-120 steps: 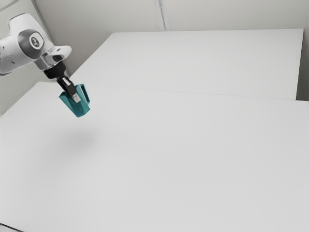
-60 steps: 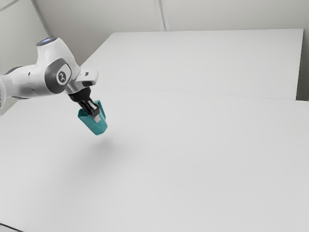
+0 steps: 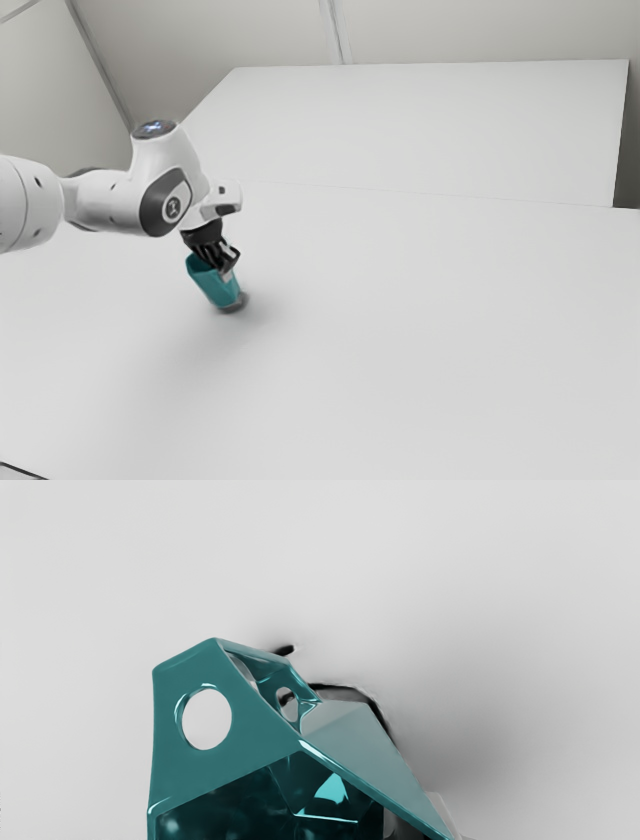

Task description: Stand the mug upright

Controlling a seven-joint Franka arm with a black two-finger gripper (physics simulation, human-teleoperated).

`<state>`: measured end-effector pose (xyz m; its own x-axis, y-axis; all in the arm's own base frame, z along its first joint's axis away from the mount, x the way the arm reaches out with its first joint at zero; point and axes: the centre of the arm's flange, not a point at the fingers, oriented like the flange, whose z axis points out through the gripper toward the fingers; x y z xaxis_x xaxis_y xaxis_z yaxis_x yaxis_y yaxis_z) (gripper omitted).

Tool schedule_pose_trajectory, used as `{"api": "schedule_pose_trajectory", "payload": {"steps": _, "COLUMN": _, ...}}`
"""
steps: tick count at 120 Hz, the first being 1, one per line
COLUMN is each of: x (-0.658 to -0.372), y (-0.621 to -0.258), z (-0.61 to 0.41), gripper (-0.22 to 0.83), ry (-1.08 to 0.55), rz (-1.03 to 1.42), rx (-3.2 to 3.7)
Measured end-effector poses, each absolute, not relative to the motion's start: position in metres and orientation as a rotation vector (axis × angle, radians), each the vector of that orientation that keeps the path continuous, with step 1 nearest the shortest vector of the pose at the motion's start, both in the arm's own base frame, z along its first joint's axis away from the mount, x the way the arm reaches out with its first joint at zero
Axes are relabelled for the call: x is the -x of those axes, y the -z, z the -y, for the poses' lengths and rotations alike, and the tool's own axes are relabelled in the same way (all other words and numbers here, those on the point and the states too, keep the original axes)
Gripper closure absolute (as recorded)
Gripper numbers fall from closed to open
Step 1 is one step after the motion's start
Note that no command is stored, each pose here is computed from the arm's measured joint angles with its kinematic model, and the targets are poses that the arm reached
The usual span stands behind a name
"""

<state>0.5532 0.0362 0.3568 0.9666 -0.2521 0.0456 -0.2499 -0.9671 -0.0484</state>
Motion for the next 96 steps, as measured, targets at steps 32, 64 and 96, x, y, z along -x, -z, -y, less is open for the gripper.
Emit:
{"api": "schedule_pose_trajectory", "payload": {"steps": 32, "x": -0.558, "y": -0.347, "z": -0.026, "gripper": 0.53, "ry": 0.103, "rz": -0.298, "rx": 3.086}}
{"api": "schedule_pose_trajectory", "payload": {"steps": 64, "x": -0.556, "y": -0.378, "z": -0.026, "gripper": 0.15, "ry": 0.182, "rz": -0.226, "rx": 3.087}}
{"api": "schedule_pose_trajectory", "payload": {"steps": 96, "x": -0.587, "y": -0.475, "z": -0.016, "gripper": 0.04, "ry": 0.261, "rz": -0.207, "rx": 3.085}}
